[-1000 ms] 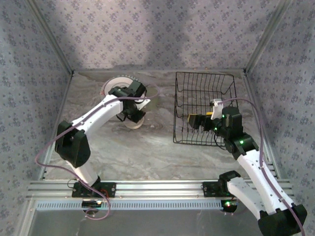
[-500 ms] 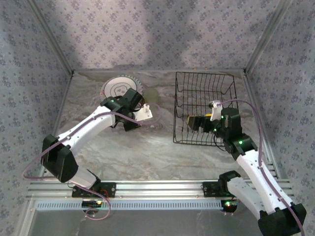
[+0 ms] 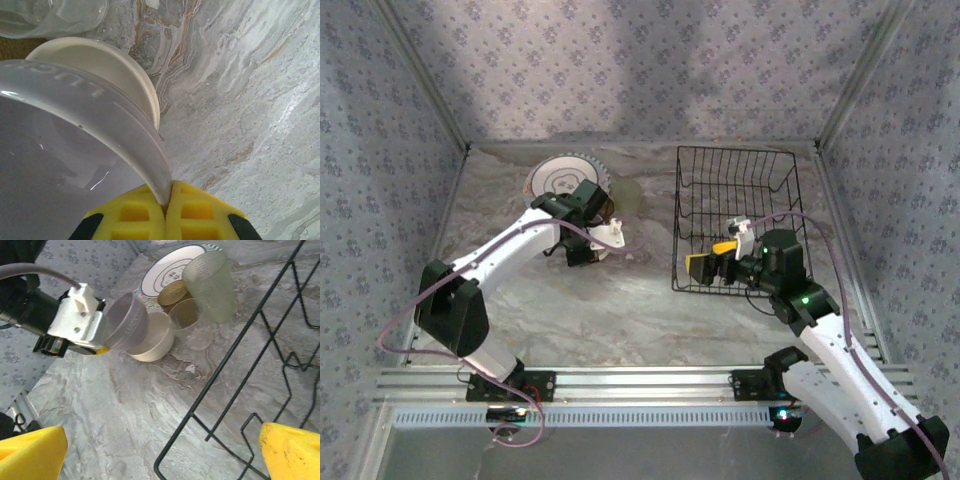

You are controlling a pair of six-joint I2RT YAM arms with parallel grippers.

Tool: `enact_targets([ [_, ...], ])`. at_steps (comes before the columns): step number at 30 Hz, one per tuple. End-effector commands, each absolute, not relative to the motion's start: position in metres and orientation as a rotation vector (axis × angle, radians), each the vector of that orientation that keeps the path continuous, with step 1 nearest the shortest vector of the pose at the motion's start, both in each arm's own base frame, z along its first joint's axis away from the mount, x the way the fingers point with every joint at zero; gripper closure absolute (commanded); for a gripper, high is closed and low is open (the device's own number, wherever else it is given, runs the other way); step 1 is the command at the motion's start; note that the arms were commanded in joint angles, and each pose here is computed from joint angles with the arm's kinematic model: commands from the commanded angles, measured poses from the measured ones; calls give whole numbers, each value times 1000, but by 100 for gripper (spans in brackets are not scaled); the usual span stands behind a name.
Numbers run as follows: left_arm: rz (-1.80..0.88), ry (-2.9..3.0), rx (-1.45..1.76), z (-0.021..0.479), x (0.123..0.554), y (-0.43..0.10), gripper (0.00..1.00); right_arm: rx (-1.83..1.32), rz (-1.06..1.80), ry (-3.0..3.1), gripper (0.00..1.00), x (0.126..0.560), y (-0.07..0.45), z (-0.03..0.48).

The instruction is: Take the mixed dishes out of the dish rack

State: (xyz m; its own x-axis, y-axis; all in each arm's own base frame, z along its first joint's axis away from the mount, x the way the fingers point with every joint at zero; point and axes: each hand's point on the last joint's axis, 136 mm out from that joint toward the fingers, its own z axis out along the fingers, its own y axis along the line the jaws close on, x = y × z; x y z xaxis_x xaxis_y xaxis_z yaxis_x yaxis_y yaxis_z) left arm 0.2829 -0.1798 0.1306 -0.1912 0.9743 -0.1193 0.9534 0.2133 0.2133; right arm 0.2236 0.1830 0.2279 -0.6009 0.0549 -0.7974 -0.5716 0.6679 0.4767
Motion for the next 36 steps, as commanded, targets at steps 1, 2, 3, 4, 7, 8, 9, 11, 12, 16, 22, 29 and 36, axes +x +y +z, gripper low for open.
enact_targets([
  [1,124,2218,1836,143,292,-186,100,-420,1002,2011,0,217,190,234],
  [2,119,2223,1835,143,292,-186,100,-423,1002,2015,0,216,191,232],
  [3,118,2229,1841,141,292,-187,100,-428,1005,2016,0,215,191,231],
  [4,119,2234,1842,140,293,-186,100,-430,1007,2018,0,215,192,230],
  [7,118,2247,1850,137,294,-185,100,-434,1011,2024,0,214,193,229],
  [8,118,2249,1853,136,294,-186,100,-435,1012,2024,0,214,193,229],
  [9,117,2255,1854,134,294,-186,100,-435,1011,2025,0,214,193,229],
  [11,119,2266,1852,133,296,-186,100,-432,1009,2024,0,214,193,229],
  [12,120,2270,1853,132,296,-187,100,-431,1007,2026,0,214,193,229],
  [16,133,2292,1860,125,299,-185,100,-422,998,2033,0,215,192,227],
  [22,137,2317,1859,119,303,-187,100,-412,990,2041,0,216,190,226],
  [29,152,2347,1854,113,308,-187,100,-411,992,2041,0,216,191,225],
  [36,187,2372,1851,109,312,-184,100,-409,997,2041,0,216,192,224],
])
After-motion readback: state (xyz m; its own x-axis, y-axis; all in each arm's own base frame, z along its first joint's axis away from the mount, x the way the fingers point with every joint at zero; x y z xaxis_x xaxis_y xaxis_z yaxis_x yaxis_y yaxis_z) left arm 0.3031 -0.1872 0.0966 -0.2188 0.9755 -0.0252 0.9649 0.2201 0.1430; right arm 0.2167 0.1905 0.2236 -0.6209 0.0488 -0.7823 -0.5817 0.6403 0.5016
